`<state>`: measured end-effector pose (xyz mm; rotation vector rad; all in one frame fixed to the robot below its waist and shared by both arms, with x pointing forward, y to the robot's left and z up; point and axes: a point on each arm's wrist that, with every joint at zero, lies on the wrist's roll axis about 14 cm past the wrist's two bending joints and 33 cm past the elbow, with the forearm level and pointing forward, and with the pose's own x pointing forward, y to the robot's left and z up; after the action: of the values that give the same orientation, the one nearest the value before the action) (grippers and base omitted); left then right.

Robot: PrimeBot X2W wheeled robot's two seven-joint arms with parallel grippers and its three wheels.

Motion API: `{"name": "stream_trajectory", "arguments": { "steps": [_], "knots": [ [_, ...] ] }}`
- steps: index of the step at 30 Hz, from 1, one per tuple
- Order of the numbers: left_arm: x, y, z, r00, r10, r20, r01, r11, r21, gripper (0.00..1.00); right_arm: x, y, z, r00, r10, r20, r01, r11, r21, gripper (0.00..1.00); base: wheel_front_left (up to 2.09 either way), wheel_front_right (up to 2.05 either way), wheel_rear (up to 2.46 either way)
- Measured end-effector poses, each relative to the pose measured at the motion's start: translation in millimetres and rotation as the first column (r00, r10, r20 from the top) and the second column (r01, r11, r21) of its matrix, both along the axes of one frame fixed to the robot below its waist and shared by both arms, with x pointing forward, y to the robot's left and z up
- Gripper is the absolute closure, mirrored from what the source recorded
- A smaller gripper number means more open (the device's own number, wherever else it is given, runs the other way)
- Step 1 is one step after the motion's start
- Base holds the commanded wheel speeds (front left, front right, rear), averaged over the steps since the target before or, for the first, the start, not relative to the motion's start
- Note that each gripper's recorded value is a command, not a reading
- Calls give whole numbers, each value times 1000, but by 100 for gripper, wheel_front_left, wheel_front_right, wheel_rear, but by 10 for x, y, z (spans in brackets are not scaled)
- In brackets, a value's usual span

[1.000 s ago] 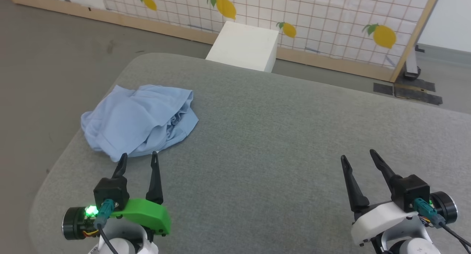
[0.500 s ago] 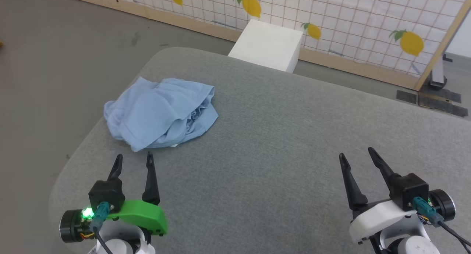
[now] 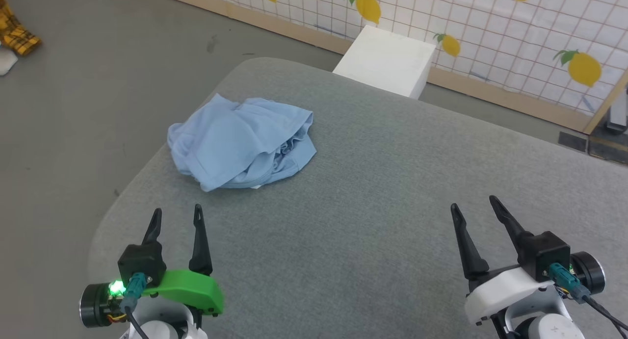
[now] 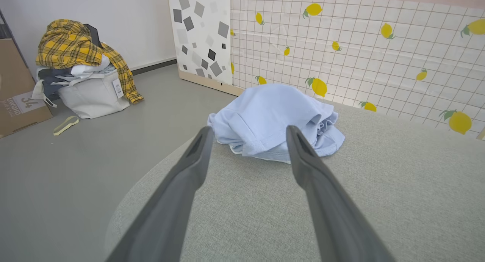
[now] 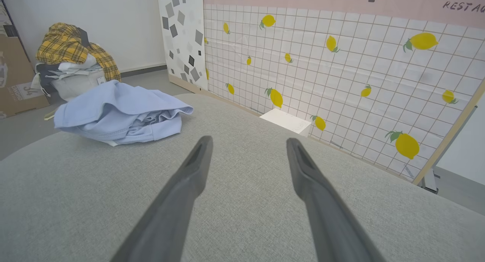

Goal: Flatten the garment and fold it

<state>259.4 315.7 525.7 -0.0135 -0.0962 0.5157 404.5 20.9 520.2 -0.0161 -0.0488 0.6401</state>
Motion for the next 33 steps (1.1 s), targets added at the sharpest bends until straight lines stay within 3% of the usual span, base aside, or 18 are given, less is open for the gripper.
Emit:
{"name": "stream_trajectory", "arguments": {
  "steps": [27, 33],
  "knots": [
    [-435, 284, -55, 988, 151, 10, -151, 989, -6, 0, -28, 495, -2, 991, 132, 9, -132, 991, 27, 0, 0, 0, 0],
    [-374, 374, 30, 986, 166, 25, -166, 986, 8, 0, 2, 584, -45, 988, 154, 1, -153, 988, 35, 0, 0, 0, 0]
  ]
}}
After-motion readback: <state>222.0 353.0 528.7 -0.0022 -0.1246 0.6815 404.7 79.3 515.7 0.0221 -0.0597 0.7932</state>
